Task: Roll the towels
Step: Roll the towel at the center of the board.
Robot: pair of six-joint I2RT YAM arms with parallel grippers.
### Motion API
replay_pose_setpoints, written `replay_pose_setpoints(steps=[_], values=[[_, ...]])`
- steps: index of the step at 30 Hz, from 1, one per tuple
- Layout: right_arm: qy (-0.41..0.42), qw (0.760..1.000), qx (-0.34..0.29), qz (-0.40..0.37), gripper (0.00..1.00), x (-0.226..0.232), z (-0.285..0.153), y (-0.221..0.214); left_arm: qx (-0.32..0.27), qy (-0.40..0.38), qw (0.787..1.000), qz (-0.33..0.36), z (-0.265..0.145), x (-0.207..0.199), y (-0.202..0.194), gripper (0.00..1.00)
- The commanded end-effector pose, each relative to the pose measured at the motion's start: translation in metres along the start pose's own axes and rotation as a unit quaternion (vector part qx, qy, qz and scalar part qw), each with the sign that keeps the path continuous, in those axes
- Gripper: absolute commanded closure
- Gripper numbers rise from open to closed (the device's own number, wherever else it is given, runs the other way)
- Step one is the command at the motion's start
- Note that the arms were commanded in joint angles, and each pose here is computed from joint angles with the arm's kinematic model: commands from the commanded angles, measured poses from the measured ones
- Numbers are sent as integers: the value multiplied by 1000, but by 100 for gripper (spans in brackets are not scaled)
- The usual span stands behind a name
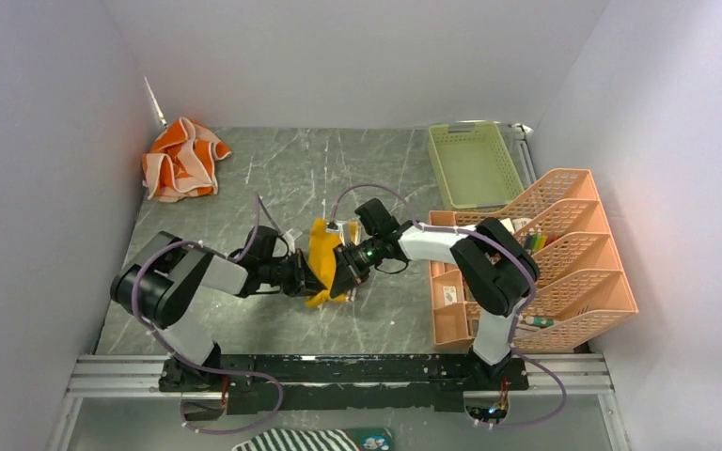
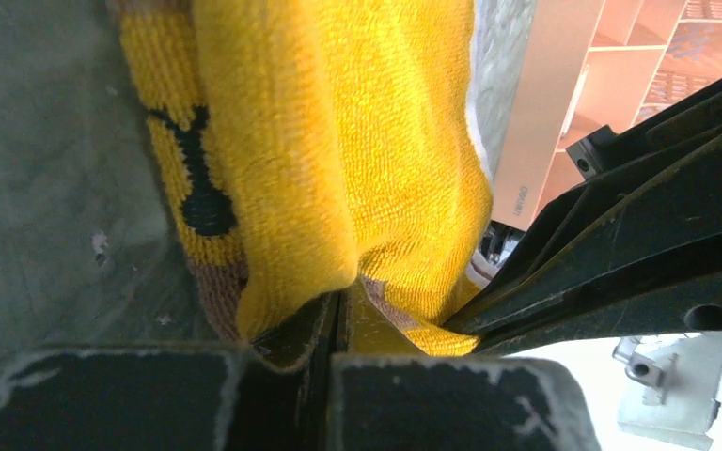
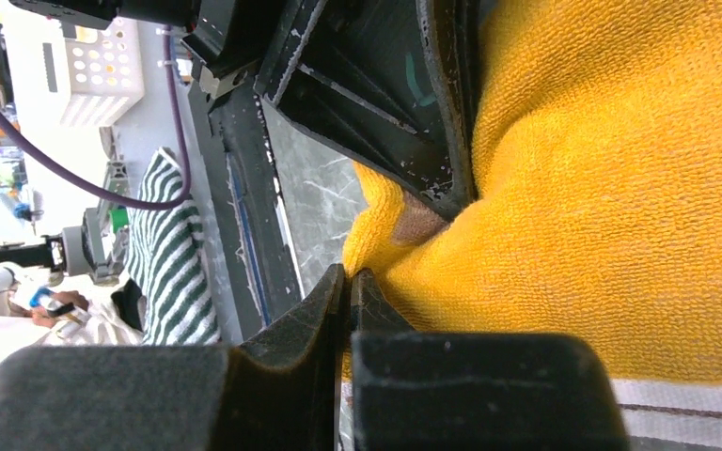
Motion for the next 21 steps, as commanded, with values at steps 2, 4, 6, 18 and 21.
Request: replay_pose_setpoints(steps=[2,4,6,18,21], values=[[50,999,-2,16,100,1,3,-1,-89,72,993,29,-18,-19,33,93],[48,998,12,28,100,-4,3,-10,-119,85,988,47,-37,-39,47,93],[54,998,14,36,100,-6,3,-13,-147,98,982,65,-58,-57,59,93],[76,986,-43,139,100,-23,2,-7,-80,7,986,148,-93,-89,16,93],[68,983,-47,166,100,-34,0,-11,-58,0,986,155,-87,-83,-1,93]])
Point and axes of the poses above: each gripper's point midway between its finger pads, its own z axis out along the fingers, its own x axis along the line the jaws close on, y = z × x, the point moved 7 cm from there along -z, back along the fingers, and after that the axes turned 15 degrees about -z, right-handed, at the moved point
